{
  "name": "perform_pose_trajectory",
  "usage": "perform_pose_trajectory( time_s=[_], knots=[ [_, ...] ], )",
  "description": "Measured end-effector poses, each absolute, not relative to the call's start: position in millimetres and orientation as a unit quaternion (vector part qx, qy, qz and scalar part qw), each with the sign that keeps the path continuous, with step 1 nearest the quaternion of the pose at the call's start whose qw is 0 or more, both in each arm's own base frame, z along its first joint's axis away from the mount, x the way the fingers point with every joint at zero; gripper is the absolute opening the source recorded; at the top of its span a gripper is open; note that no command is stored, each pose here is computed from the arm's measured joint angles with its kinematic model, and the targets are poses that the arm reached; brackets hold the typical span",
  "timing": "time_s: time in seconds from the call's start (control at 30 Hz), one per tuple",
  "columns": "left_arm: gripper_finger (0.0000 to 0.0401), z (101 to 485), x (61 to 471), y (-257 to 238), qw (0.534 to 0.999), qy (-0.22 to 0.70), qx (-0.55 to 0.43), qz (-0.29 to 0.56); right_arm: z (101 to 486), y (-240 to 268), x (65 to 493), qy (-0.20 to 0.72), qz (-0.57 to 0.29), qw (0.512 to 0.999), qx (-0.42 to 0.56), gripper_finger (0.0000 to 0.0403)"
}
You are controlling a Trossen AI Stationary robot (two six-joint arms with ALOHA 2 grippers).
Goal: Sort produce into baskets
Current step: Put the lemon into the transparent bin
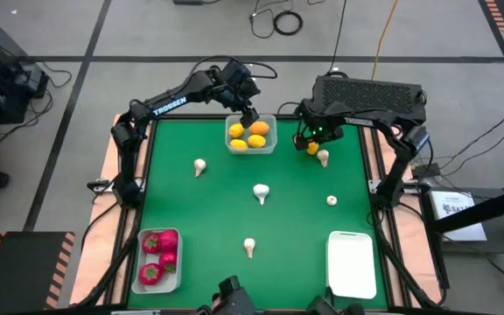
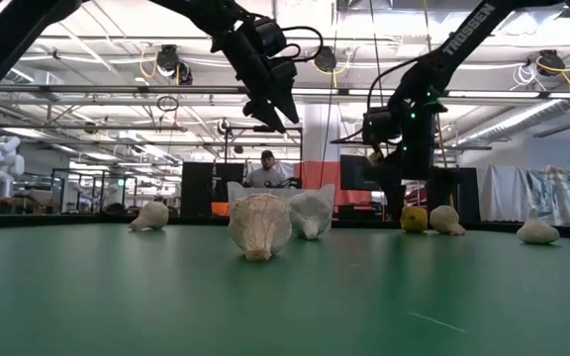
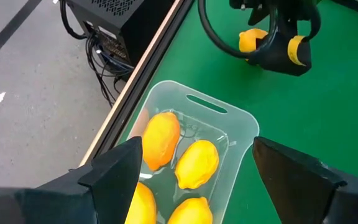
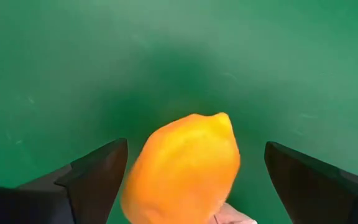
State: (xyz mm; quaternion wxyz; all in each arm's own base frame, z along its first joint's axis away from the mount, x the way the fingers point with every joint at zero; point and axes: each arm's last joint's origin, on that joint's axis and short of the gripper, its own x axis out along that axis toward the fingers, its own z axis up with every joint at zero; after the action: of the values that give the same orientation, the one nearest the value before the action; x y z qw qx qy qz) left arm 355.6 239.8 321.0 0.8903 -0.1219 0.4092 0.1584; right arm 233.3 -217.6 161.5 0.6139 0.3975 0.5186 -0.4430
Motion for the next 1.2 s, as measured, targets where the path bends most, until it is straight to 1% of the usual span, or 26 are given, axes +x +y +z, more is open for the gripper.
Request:
perform_pose_trajectory(
  time_s=[0.27,0.37,0.53,0.77,0.87,1.0,1.1,1.2],
  knots=[
    [0.0313,319,354,238,0.883,0.424,-0.129,0.156,157,-215,238,0.536,-0.424,0.623,0.381,0.0367],
    [0.0313,317,351,237,0.872,0.443,-0.133,0.161,157,-213,239,0.536,-0.421,0.626,0.379,0.0355],
    [0.0313,313,341,235,0.847,0.483,-0.145,0.168,157,-214,240,0.533,-0.421,0.63,0.377,0.0307],
    [0.0313,317,317,228,0.801,0.55,-0.169,0.168,157,-214,240,0.535,-0.419,0.631,0.376,0.0233],
    [0.0313,334,302,225,0.804,0.541,-0.169,0.179,157,-213,240,0.536,-0.414,0.633,0.375,0.0216],
    [0.0313,351,277,216,0.811,0.528,-0.166,0.19,159,-213,241,0.533,-0.397,0.641,0.384,0.0212],
    [0.0313,357,262,209,0.821,0.507,-0.166,0.204,164,-214,245,0.527,-0.395,0.648,0.383,0.0213],
    [0.0313,352,250,203,0.83,0.487,-0.166,0.215,176,-217,253,0.522,-0.376,0.667,0.376,0.0214]
  ],
)
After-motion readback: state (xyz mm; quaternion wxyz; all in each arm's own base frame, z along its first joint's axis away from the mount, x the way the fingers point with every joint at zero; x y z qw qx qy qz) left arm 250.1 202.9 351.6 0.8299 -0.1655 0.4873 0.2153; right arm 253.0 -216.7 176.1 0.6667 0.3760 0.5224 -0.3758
